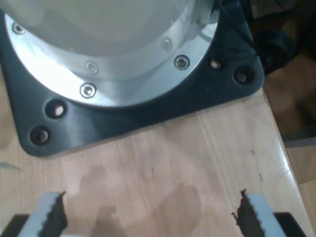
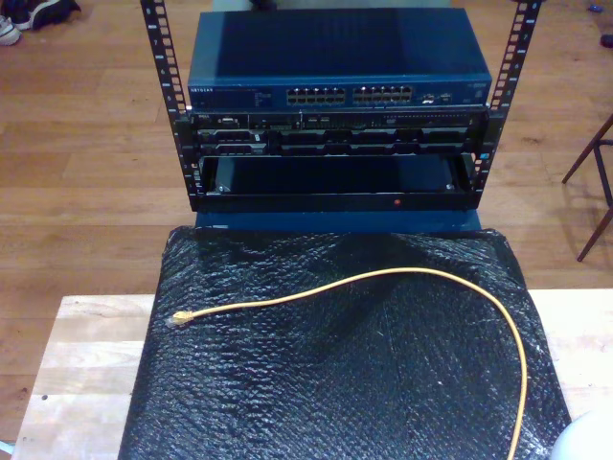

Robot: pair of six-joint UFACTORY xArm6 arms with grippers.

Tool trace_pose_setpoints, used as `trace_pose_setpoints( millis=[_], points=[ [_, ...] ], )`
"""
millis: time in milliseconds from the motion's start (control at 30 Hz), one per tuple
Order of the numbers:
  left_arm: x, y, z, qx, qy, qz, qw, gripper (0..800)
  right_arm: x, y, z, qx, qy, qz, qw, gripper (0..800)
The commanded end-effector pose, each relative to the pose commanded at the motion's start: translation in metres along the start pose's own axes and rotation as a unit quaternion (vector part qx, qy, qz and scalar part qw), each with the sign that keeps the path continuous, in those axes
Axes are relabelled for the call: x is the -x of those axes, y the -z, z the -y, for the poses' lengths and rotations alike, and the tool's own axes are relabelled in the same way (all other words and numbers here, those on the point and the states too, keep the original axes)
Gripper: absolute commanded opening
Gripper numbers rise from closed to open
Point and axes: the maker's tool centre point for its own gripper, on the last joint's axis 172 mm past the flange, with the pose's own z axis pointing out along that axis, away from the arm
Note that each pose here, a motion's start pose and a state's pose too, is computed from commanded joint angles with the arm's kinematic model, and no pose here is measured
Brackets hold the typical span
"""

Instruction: Grab the cable and plug it in

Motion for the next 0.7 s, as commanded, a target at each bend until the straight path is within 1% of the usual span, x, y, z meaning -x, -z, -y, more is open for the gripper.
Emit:
trace_pose_setpoints(
  millis=[100, 233, 333, 400, 500, 600, 700],
  points=[
    [0.0, 0.001, 0.0, 0.0, 0.002, 0.0, 1.0, 800, 0.002, 0.008, 0.0, 0.0, 0.0, -0.003, 1.0, 800],
    [0.003, 0.005, -0.001, 0.001, 0.002, 0.003, 1.0, 800, -0.002, 0.024, 0.001, -0.002, -0.001, -0.031, 1.0, 800],
    [0.0, 0.008, -0.001, 0.001, 0.002, -0.003, 1.0, 800, -0.005, 0.039, 0.001, -0.004, -0.003, -0.052, 0.999, 800],
    [-0.003, 0.008, -0.001, 0.0, 0.003, -0.009, 1.0, 800, -0.003, 0.048, 0.001, -0.003, -0.005, -0.057, 0.998, 800],
    [-0.002, 0.02, -0.002, 0.001, 0.004, -0.011, 0.9999, 800, 0.001, 0.061, -0.001, -0.001, -0.017, -0.058, 0.998, 800],
    [-0.009, 0.029, -0.002, 0.0, 0.005, -0.029, 0.9996, 800, 0.0, 0.076, -0.007, 0.01, -0.031, -0.071, 0.997, 800],
    [-0.015, 0.038, -0.002, -0.001, 0.006, -0.043, 0.9991, 800, 0.0, 0.098, -0.013, 0.02, -0.036, -0.083, 0.996, 800]
  ],
)
